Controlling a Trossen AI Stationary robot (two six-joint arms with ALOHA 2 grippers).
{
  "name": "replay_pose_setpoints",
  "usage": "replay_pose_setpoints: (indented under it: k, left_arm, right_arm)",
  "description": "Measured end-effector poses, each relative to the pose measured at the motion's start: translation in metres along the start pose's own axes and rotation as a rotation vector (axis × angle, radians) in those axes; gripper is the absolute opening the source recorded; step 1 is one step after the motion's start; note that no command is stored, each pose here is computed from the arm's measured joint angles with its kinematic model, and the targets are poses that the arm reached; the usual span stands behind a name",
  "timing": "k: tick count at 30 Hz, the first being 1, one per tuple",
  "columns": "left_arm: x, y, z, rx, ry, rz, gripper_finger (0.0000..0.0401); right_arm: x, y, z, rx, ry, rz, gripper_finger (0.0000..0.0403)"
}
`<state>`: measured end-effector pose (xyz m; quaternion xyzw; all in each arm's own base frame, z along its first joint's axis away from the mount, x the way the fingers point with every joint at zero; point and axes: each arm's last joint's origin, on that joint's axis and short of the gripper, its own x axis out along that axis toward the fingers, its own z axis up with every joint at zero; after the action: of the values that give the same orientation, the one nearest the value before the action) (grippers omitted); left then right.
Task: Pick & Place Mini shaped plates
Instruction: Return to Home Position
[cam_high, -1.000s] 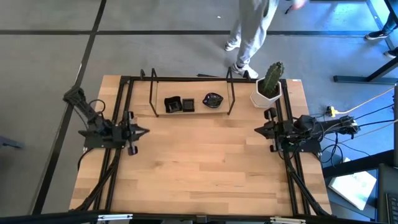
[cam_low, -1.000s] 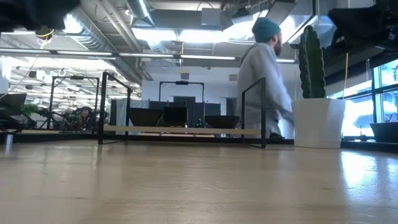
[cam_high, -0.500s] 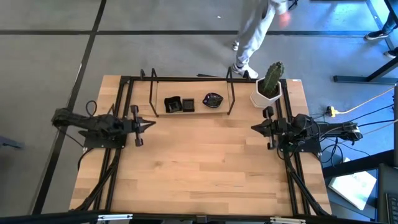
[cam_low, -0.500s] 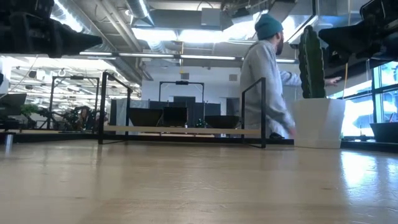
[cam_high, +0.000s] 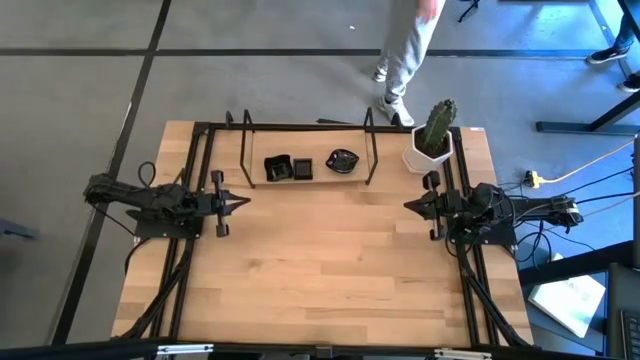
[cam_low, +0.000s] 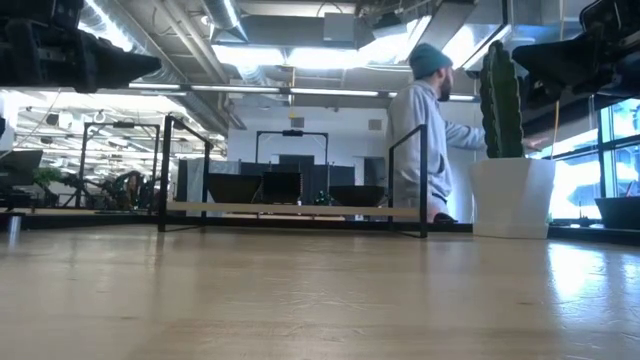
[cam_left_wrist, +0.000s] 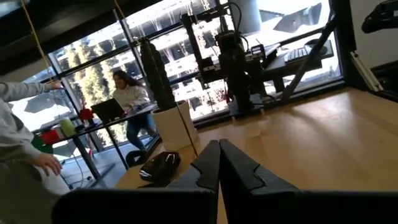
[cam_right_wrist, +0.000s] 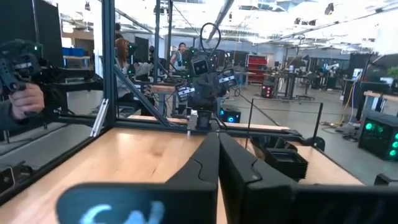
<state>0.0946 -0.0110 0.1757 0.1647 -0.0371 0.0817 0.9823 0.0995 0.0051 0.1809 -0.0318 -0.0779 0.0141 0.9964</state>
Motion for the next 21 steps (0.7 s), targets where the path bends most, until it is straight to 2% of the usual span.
replay_pose_setpoints:
  k: [4,15,21]
  left_arm:
    - [0.0,0.0001,0.0002,-0.008,-0.002,0.001,0.0003]
    - [-0.0002,0.0023,-0.0023,-0.032,0.047,0.094,0.0003]
    - [-0.0002,0.0021,-0.0022,-0.133,0.039,0.087,0.001]
  right_arm:
    - [0.0,0.0001,-0.0003,-0.043,0.003,0.0,0.0011]
    - [0.0,0.0,0.0,-0.041,0.0,0.0,0.0013]
    - [0.0,0.0002,-0.002,-0.043,0.02,0.002,0.001]
